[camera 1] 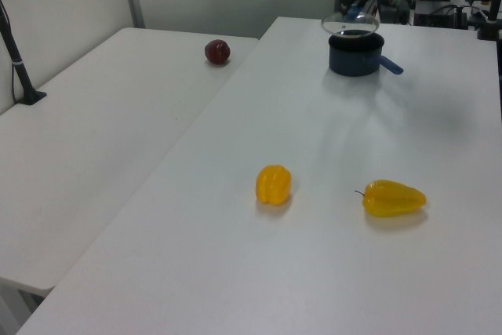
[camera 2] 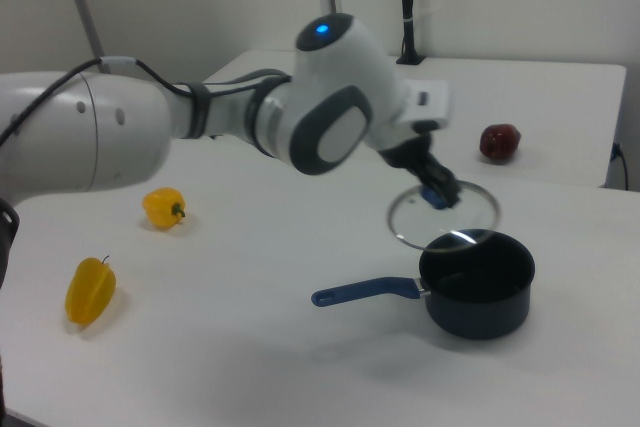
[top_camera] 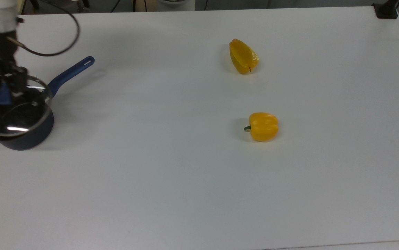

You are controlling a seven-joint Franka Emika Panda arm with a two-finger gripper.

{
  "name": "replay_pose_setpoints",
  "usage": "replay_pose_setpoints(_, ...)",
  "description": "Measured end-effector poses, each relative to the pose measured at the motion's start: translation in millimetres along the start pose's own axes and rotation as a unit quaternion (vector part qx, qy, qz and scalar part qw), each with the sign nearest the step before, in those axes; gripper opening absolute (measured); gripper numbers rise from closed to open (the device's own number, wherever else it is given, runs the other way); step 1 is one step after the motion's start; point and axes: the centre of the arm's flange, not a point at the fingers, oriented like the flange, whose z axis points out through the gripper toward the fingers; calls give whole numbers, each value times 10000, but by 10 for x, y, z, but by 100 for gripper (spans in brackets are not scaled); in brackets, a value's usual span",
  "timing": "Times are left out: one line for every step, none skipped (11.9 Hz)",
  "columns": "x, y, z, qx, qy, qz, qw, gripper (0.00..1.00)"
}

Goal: Open lid
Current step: 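Lift the glass lid off the saucepan rim, then carry the lid beside the saucepan and lower it onto the table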

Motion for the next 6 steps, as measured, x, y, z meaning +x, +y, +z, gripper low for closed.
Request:
replay_pose_setpoints(-127,-423,28,146,-84,-192,9997,62)
replay_pose_setpoints(-249,-732,58,246,-167,-306,9991,62)
replay_pose_setpoints(-450,-1151,88,374,-293,-503,9976,62)
replay_pose_setpoints(-598,-1417,101,453,-378,-640,9962,62)
replay_pose_setpoints(-833,-1778,113,554,-507,-854,9935,62)
replay_pose_setpoints(-987,-1989,119,610,-589,-979,9916,62)
